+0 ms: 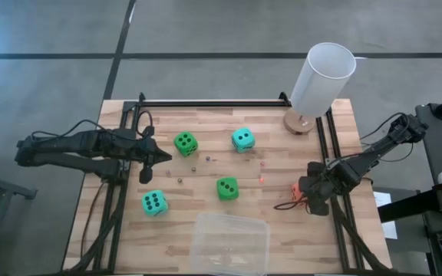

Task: Pick & Place Dice
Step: Put the large orange dice into the transparent bin

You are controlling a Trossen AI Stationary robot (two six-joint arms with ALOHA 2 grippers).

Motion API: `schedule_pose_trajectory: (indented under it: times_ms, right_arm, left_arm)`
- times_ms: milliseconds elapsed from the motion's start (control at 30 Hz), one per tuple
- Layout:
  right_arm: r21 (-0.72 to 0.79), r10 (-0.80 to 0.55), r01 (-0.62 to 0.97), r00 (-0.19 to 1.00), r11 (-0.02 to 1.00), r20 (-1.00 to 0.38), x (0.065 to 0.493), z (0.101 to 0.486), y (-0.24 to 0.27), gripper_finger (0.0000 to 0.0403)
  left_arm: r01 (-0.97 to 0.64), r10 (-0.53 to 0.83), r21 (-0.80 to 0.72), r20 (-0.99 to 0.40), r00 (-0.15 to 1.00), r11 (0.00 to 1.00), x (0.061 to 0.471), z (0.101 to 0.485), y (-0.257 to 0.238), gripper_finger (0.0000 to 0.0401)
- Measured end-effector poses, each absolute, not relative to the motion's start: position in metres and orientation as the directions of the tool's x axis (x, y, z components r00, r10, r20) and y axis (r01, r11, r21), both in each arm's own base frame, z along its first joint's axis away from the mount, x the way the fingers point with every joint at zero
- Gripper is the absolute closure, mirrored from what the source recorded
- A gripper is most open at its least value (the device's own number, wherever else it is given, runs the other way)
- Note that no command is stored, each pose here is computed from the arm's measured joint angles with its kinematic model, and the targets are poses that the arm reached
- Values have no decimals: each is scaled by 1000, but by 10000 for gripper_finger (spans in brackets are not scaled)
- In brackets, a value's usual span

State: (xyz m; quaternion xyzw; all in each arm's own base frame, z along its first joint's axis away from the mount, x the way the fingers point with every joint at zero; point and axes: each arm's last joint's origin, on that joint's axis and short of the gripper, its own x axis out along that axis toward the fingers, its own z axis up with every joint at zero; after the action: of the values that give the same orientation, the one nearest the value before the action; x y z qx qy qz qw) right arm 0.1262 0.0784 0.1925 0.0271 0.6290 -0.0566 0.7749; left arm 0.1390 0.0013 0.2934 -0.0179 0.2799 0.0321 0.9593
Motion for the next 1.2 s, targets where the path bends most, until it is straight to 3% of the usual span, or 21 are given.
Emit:
schedule_pose_trajectory:
  times_ms: [1200]
  right_arm:
    - [-27,-43,77,217,997,-975,128,194,80,19]
  left_arm:
    - [-71,51,-16,-538,841,997,139,293,1,363]
